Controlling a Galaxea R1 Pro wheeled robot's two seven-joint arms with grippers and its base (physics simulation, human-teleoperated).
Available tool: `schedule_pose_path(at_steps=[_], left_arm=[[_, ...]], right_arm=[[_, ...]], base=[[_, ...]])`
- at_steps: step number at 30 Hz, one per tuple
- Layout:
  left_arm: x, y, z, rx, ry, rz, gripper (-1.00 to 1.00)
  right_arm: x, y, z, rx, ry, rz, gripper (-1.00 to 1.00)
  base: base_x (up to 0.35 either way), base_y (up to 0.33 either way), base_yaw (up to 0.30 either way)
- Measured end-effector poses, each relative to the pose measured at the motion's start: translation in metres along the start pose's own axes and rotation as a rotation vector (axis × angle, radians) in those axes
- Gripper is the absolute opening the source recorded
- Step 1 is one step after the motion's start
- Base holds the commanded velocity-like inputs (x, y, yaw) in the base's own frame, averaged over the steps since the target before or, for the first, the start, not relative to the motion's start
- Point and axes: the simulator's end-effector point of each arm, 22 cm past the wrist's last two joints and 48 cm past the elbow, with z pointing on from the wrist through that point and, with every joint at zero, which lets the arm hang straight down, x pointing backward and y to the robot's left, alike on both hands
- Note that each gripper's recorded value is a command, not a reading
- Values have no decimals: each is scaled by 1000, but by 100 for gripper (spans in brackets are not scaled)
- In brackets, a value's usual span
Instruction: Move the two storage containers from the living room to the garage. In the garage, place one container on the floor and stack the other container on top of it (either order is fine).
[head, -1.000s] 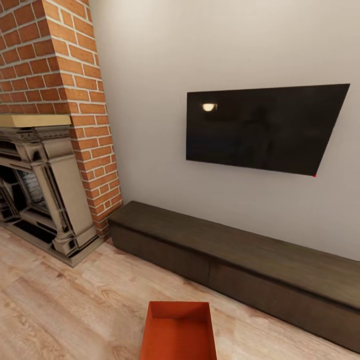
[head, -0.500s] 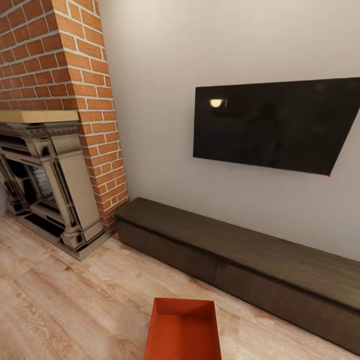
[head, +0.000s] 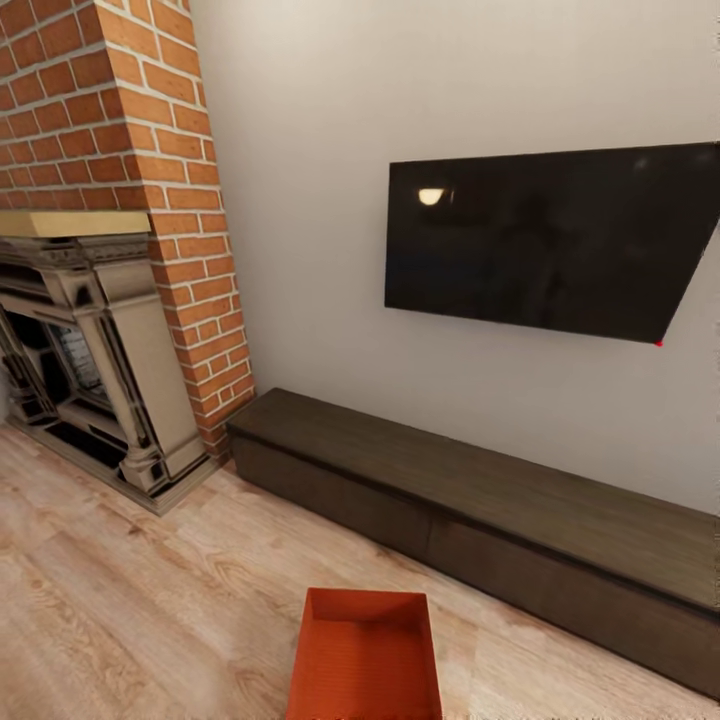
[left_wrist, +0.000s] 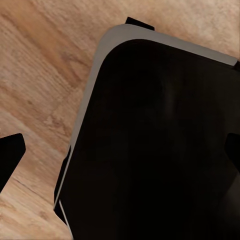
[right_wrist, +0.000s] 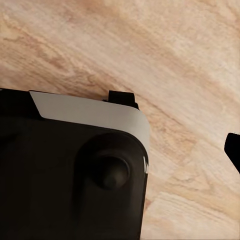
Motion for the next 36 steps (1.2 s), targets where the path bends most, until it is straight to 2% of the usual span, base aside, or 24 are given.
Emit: schedule_pose_path(at_steps=[15, 18, 26, 36], left_arm=[[5, 2, 0, -5, 13, 1, 100], [6, 2, 0, -5, 15, 0, 100], [10, 3, 0, -9, 25, 0, 100], [15, 5, 0, -14, 39, 0, 100]], right_arm=[[6, 2, 0, -3, 18, 1, 100], [7, 3, 0, -13, 20, 2, 100], [12, 20, 0, -94, 32, 1, 100], [18, 25, 0, -105, 47, 6, 100]], base=[[0, 0, -43], [0, 0, 85], [0, 0, 115], [0, 0, 63]])
